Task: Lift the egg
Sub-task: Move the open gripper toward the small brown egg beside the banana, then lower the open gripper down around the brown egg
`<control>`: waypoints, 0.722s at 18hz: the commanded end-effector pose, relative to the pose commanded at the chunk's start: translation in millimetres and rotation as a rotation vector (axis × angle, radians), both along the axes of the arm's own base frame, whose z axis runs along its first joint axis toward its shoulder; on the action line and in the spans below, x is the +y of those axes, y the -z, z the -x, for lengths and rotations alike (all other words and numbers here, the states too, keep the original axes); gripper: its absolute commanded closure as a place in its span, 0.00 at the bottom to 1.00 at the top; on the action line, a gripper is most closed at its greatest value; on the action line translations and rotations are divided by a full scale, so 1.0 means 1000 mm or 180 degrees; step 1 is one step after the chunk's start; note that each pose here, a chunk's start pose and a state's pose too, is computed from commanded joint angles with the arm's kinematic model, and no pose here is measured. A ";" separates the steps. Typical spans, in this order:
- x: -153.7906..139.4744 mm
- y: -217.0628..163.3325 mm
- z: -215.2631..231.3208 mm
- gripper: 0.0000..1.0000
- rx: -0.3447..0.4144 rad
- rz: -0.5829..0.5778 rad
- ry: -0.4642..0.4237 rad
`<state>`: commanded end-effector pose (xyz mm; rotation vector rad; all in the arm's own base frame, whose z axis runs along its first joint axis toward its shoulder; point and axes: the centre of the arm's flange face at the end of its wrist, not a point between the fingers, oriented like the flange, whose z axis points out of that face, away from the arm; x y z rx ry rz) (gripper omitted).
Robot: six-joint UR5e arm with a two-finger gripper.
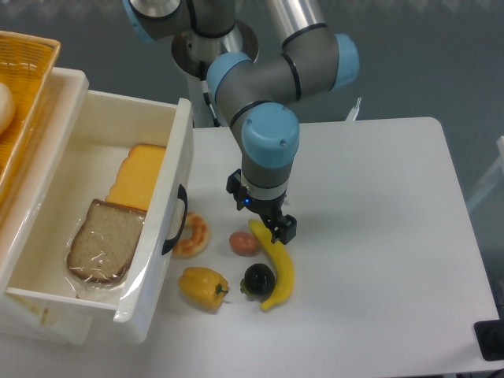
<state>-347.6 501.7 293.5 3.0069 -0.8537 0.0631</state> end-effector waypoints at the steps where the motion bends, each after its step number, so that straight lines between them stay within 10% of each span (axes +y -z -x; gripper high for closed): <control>1: 0.002 0.002 0.001 0.00 -0.0007 -0.0001 0.0141; 13: 0.009 0.047 0.005 0.00 -0.0161 0.0030 0.1415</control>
